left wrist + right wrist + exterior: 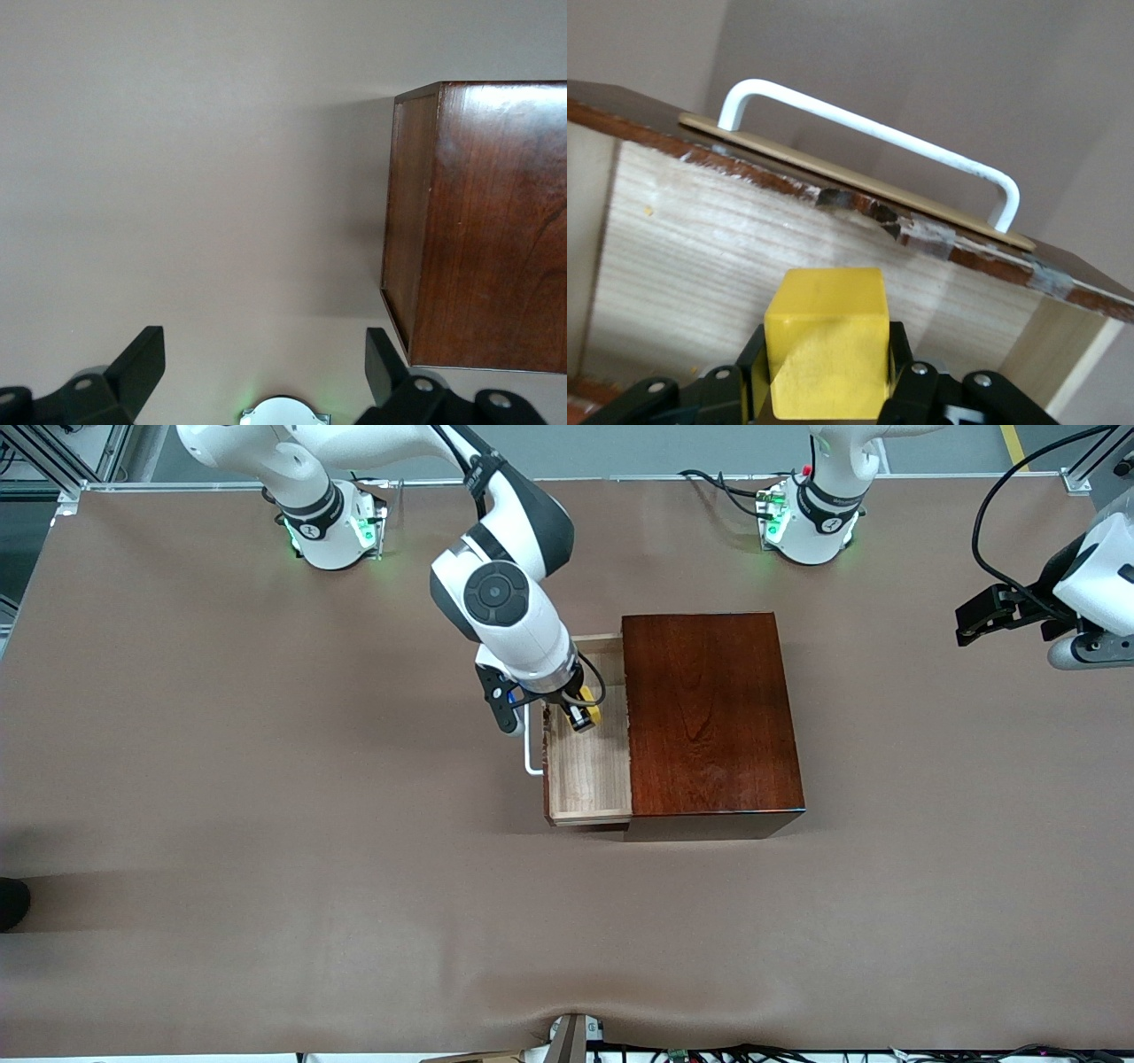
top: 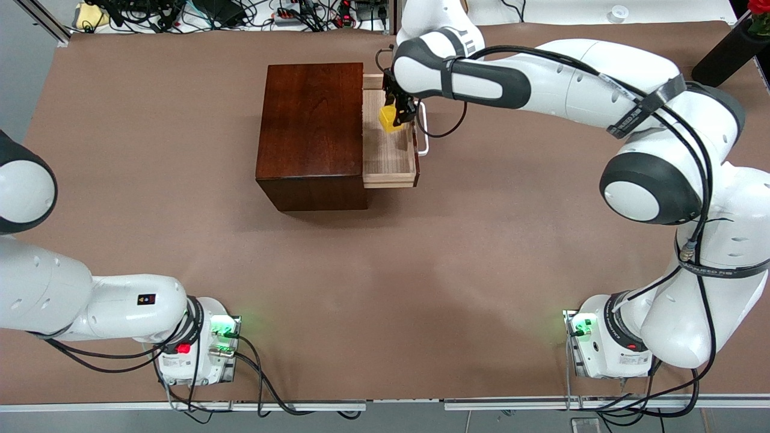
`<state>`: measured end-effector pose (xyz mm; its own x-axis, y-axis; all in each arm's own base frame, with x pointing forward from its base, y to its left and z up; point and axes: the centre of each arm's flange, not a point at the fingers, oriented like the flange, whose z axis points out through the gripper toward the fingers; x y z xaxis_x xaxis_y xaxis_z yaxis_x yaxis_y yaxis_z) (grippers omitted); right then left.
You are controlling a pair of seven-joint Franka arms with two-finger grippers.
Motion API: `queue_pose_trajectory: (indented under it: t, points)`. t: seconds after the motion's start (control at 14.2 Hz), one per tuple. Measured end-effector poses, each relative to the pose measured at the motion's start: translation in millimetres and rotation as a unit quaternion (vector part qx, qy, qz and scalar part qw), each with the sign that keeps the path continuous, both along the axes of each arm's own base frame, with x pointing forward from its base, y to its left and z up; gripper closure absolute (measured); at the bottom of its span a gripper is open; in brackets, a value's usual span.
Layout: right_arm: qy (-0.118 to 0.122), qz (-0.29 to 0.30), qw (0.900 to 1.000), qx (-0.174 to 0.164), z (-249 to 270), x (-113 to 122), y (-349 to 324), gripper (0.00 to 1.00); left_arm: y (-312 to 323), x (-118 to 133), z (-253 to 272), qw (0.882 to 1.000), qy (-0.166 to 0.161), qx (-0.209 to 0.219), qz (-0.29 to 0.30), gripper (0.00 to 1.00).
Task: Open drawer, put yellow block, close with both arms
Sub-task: 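Carry the yellow cube with the right gripper over the open drawer, then lower the cube into the drawer and open the right gripper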
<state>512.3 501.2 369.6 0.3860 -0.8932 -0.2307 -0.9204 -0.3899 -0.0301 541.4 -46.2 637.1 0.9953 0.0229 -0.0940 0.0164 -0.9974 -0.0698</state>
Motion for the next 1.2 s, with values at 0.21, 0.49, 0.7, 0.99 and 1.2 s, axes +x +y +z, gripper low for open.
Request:
queue_pose_trajectory:
  t: [0.21, 0.49, 0.7, 0.99, 1.2]
  points:
    - [0.003, -0.002, 1.000, -0.007, -21, 2, 1, 0.45, 0, 0, 0, 1.000, 0.000, 0.000, 0.000, 0.00]
    - [0.006, -0.013, 1.000, -0.012, -38, 4, 3, 0.45, 0, 0, 0, 1.000, 0.000, 0.000, 0.000, 0.00]
    - [0.006, -0.023, 1.000, -0.012, -43, -1, 11, 0.45, 0, 0, 0, 1.000, 0.000, 0.000, 0.000, 0.00]
    - [0.007, -0.028, 1.000, -0.012, -43, -3, 14, 0.45, 0, 0, 0, 1.000, 0.000, 0.000, 0.000, 0.00]
    - [0.005, -0.034, 0.999, -0.014, -43, 1, 10, 0.30, 0, 0, 0, 1.000, 0.000, 0.000, 0.000, 0.00]
